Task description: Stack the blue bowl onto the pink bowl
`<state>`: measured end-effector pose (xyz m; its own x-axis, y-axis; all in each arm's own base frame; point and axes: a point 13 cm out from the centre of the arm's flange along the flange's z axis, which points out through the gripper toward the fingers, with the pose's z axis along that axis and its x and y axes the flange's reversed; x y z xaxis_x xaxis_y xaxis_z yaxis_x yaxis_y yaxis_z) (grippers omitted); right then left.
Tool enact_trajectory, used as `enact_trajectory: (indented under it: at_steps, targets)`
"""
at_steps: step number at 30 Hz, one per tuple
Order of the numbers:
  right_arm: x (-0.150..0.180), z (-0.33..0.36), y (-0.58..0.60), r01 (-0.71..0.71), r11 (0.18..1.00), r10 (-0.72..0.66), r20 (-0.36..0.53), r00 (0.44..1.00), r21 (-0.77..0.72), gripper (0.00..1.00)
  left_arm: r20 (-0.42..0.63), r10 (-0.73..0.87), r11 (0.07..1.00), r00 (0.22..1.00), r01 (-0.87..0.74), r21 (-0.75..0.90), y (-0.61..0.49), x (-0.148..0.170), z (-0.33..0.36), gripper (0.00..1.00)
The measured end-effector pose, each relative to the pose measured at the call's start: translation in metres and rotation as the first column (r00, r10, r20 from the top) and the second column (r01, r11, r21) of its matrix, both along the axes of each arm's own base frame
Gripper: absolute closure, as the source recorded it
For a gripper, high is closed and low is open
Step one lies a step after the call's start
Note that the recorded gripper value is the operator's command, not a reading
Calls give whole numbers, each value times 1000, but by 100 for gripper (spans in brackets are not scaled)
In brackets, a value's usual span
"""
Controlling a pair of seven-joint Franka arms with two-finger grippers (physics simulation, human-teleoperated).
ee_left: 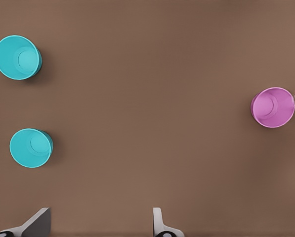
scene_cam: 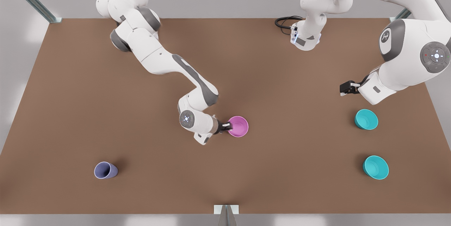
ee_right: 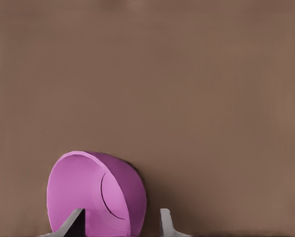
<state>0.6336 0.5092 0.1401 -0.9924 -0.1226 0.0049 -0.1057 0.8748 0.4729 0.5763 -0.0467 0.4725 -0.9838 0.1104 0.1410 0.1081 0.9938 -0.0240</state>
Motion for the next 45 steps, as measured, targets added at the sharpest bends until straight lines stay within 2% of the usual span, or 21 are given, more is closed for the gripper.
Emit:
enact_trajectory:
  at_steps: [2, 4, 6, 7, 9, 11, 12, 14, 16, 22, 28, 29, 30, 31, 33, 34, 35, 39, 43, 45]
  targets:
    - [53, 88, -79, 85, 996, -85, 30, 996, -3, 0, -1, 0, 1000, 1000, 0, 0, 0, 0, 0, 0]
    - [95, 132, -218, 164, 982, -163, 13, 987, -94, 0, -28, 4, 1000, 1000, -4, 3, 2, 2, -14, 0]
    - [101, 181, -348, 186, 950, -188, 16, 982, -250, 0, -99, 51, 999, 994, -49, 22, 29, 16, -65, 0]
    - [85, 241, -393, 195, 928, -189, 51, 981, -317, 0, -124, 100, 995, 987, -98, 21, 59, 25, -93, 0]
    - [29, 337, -441, 203, 881, -181, 93, 979, -426, 0, -158, 233, 971, 959, -240, -23, 150, 32, -145, 0]
    - [-39, 377, -463, 179, 838, -170, 66, 983, -515, 0, -161, 318, 941, 934, -332, -65, 224, 31, -190, 0]
    - [-63, 376, -467, 153, 823, -161, 34, 986, -547, 0, -158, 343, 930, 926, -358, -79, 252, 30, -214, 0]
    - [-77, 361, -475, 105, 810, -147, -27, 989, -577, 0, -198, 364, 912, 910, -391, -125, 276, 9, -271, 0]
    - [-81, 350, -487, 78, 802, -149, -72, 986, -592, 0, -207, 373, 901, 904, -406, -151, 299, -16, -314, 0]
    - [-79, 326, -503, 19, 802, -128, -141, 982, -597, 0, -150, 320, 920, 935, -345, -186, 343, -45, -382, 0]
    - [-80, 321, -503, -20, 804, -96, -164, 982, -594, 0, -105, 231, 945, 967, -249, -214, 346, -51, -430, 0]
    - [-80, 321, -503, -24, 805, -92, -165, 982, -593, 0, -95, 219, 947, 971, -235, -218, 347, -49, -433, 26]
    - [-79, 320, -504, -29, 805, -88, -167, 982, -593, 0, -85, 207, 950, 975, -221, -222, 347, -48, -435, 38]
    - [-80, 320, -504, -33, 805, -83, -168, 982, -592, 0, -74, 195, 952, 978, -206, -225, 348, -47, -436, 39]
    - [-80, 320, -504, -40, 806, -76, -170, 983, -591, 0, -55, 170, 957, 984, -179, -229, 349, -44, -435, 63]
    - [-80, 320, -504, -43, 806, -73, -170, 983, -590, 0, -47, 158, 959, 986, -164, -231, 350, -43, -434, 69]
    - [-80, 319, -504, -46, 807, -69, -172, 983, -589, 0, -40, 146, 961, 989, -151, -233, 350, -41, -432, 73]
    - [-78, 313, -505, -63, 809, -57, -186, 981, -585, 0, -15, 100, 965, 995, -101, -241, 350, -37, -423, 79]
    - [-78, 312, -506, -73, 810, -48, -190, 981, -583, 0, 6, 58, 968, 998, -55, -246, 348, -32, -406, 79]
    - [-78, 312, -508, -74, 810, -48, -191, 980, -582, 0, 17, -1, 966, 1000, 5, -260, 311, -15, -376, 79]
